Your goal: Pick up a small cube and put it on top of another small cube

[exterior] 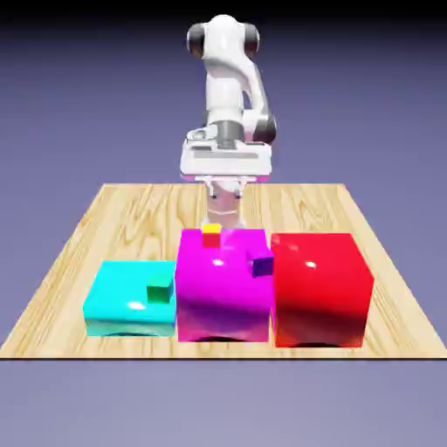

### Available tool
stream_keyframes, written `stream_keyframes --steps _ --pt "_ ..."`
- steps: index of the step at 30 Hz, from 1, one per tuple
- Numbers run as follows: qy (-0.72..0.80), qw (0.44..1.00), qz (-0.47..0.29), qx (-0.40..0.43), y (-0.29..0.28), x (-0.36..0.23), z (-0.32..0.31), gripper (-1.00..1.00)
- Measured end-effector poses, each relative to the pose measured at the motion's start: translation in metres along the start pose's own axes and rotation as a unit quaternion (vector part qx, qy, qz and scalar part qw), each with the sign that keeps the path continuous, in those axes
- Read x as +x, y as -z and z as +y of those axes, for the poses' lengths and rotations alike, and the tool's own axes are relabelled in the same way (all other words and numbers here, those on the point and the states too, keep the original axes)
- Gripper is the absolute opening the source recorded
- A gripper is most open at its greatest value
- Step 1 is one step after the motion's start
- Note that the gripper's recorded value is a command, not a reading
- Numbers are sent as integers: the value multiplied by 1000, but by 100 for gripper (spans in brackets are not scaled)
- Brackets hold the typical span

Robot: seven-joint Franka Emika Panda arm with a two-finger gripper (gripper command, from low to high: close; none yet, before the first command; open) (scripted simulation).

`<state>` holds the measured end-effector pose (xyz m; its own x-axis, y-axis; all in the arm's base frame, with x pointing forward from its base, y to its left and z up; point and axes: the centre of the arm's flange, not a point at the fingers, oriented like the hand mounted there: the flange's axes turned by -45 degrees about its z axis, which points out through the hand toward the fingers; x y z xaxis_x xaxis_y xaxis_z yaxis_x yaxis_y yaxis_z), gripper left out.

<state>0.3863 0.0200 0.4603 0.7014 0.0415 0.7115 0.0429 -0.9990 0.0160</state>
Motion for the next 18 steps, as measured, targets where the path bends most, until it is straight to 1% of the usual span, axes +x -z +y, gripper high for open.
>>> stream_keyframes --steps 9,18 --pt "-37 999 -26 23 26 -21 -108 0" --pt "-70 996 -57 9 44 -75 -197 0"
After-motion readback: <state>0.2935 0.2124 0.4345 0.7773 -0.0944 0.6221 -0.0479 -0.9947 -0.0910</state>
